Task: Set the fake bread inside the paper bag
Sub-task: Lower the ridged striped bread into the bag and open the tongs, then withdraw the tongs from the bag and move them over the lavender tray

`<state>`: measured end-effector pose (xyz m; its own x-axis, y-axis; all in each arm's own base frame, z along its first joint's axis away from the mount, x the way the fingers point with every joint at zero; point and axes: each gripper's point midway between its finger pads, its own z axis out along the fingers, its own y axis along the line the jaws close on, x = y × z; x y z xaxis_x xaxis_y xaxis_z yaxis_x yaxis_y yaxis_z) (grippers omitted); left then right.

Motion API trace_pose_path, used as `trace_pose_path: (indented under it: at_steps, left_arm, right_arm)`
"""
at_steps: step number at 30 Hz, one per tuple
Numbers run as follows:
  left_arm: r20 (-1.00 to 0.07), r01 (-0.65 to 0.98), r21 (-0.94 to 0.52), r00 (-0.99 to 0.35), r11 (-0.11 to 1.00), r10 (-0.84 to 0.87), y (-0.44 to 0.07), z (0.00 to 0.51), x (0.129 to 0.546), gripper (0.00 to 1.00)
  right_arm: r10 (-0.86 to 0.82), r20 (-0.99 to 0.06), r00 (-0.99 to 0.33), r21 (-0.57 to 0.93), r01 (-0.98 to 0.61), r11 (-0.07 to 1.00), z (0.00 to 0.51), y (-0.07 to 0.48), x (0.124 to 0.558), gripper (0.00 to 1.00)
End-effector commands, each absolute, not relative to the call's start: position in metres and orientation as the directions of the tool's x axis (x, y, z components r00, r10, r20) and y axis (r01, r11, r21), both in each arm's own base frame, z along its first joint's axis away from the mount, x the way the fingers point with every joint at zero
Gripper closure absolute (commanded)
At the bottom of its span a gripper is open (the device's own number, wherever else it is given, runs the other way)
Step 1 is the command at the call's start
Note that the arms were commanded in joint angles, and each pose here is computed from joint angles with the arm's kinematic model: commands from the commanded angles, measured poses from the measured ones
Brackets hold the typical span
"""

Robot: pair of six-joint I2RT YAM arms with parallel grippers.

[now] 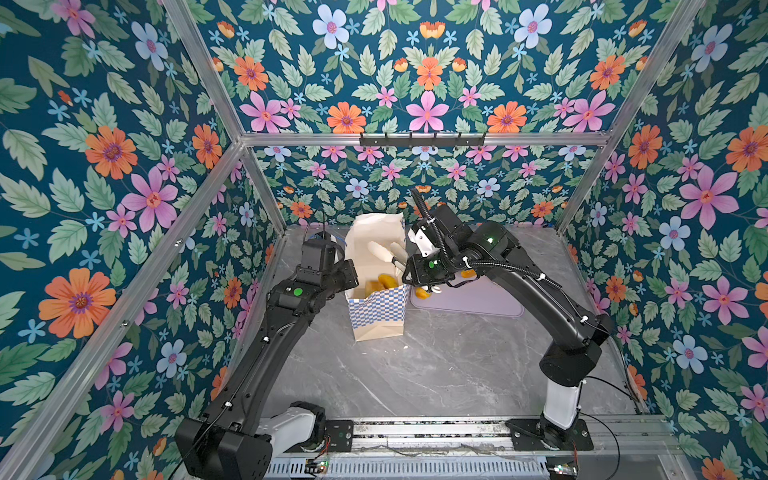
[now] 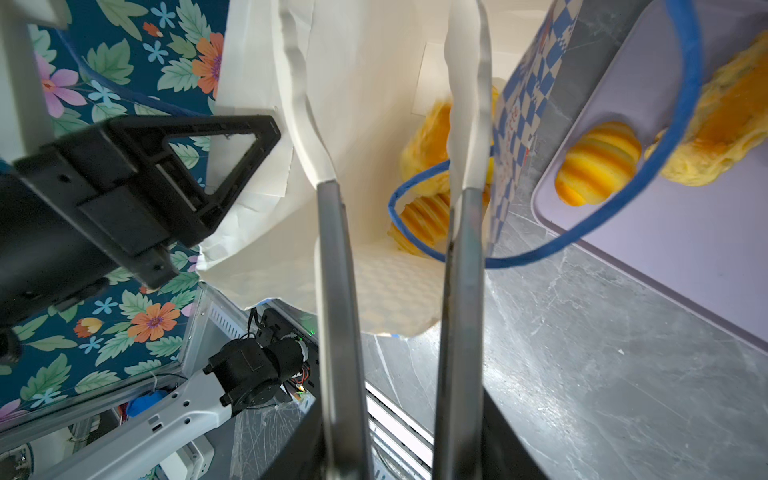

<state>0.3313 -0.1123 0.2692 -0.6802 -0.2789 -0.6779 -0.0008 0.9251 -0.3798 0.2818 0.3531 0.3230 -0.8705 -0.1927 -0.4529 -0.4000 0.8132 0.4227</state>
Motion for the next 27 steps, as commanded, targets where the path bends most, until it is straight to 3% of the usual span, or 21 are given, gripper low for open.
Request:
trace_pose_path:
  at_steps: [1, 15, 27]
  left_arm:
    - [-0.685, -0.003, -0.387, -0.668, 0.922, -0.29, -0.112, 0.273, 0.333, 0.95]
    - [-0.683, -0.004, -0.386, -0.671, 0.923, -0.289, -0.112, 0.271, 0.333, 0.95]
    - [-0.684, -0.001, -0.388, -0.67, 0.922, -0.289, -0.112, 0.272, 0.332, 0.95]
  right_arm:
    - [-0.172, -0.492, -0.853, 0.436, -0.413, 0.799, 0.339, 0.353, 0.282, 0.56]
    - [-0.095, -0.613, -0.784, 0.48, -0.465, 0.743, 0.4, 0.349, 0.281, 0.59]
    - [0.021, -0.659, -0.752, 0.46, -0.381, 0.802, 0.419, 0.287, 0.293, 0.59]
